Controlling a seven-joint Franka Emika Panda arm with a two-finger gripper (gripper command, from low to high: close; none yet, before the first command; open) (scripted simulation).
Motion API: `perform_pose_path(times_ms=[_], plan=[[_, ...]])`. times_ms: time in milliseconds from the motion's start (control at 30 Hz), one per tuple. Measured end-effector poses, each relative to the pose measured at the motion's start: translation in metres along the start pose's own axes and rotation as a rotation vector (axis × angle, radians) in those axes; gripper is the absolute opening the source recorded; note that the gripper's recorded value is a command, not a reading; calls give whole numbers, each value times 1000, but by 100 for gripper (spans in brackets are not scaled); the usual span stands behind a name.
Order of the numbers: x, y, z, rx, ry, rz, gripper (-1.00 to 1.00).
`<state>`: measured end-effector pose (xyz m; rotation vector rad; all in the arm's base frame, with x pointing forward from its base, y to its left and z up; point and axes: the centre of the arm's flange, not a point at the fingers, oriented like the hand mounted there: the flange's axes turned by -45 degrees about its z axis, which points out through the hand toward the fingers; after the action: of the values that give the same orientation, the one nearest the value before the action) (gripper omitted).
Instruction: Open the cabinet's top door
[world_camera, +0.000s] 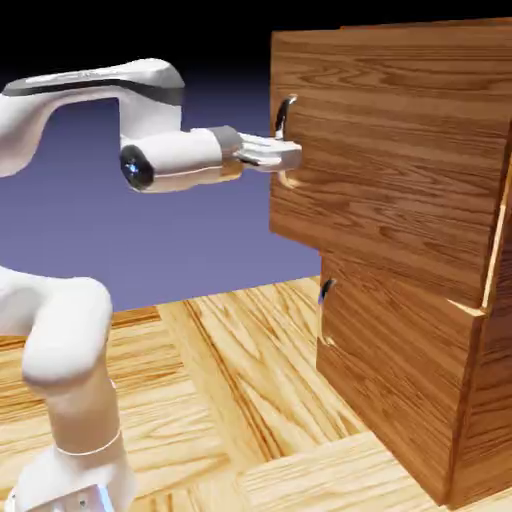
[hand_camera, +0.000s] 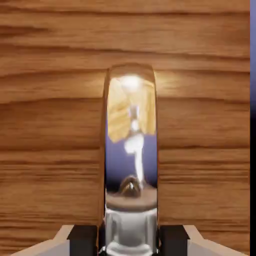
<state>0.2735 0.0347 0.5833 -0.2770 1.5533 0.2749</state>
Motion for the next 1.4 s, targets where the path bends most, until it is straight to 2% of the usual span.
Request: perform_pose_path(times_ms=[800,1400], plan=[[0,-96,-144,-431,0,1,-100],[1,-252,-238,-884,-1,1,-100]])
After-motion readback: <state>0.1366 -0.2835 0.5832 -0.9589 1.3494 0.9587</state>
